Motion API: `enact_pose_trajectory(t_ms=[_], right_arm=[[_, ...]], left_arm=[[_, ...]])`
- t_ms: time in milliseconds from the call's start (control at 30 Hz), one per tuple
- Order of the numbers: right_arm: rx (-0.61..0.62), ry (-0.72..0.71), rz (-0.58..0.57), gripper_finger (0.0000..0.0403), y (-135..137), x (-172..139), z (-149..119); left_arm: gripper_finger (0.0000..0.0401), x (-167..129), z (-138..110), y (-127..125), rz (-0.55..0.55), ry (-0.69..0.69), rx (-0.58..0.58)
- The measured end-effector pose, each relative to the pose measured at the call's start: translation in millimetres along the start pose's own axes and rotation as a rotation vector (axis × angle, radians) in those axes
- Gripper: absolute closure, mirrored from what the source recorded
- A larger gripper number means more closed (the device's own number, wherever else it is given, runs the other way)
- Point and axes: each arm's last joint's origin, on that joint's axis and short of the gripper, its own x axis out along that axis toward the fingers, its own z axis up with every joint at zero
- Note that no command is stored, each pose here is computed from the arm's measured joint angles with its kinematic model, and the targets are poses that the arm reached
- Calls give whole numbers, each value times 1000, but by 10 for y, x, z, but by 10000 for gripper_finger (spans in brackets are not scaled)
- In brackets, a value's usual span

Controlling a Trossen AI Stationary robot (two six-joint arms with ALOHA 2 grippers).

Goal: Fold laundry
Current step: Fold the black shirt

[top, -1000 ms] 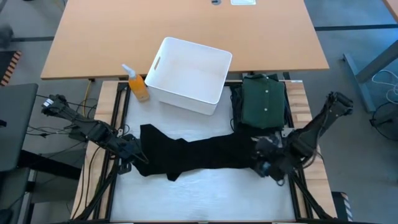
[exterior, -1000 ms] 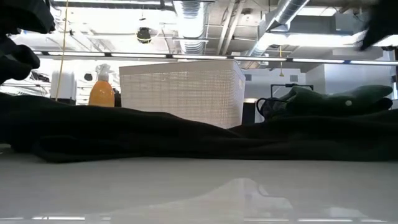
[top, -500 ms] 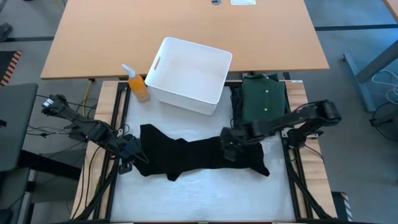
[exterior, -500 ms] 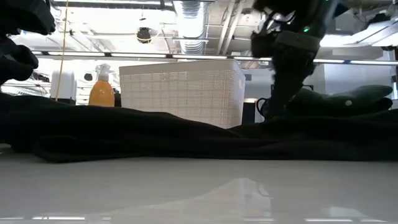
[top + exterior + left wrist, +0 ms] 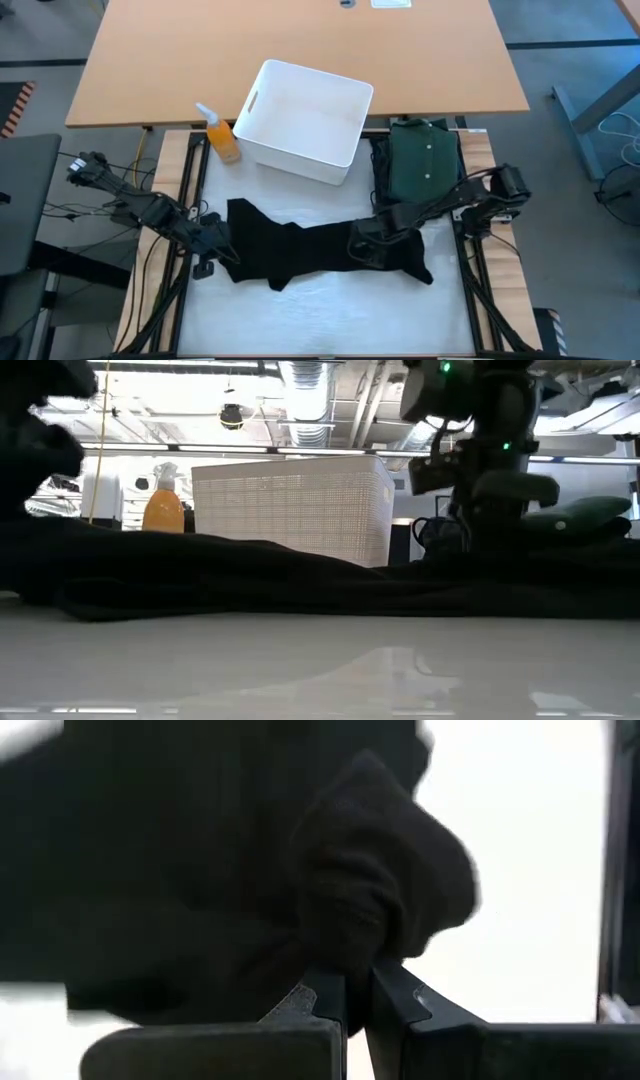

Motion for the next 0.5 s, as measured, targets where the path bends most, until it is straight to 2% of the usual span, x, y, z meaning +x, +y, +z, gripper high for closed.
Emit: enact_pose_trajectory(t_ms=[33,67,167,267,400,500], right_arm=[[-8,5,-10,354,3,-54,1],[-12,4,-14,375,4,-136,11],[-11,-22,-63,379,27,-526,20],[-46,-86,-79,383,98,-1074,-31],[-56,-276,10,384,242,-1893,-208],[-63,-431,92,384,364,-2373,-452]], left_arm=[[401,-5,32,-21,-18,-40,18],[401,-15,66,-46,-44,-82,38],[401,-108,230,-171,-148,-243,111],[401,-350,445,-348,-270,-454,205],[401,-848,675,-656,-511,-814,402],[401,-1131,718,-809,-604,-972,517]])
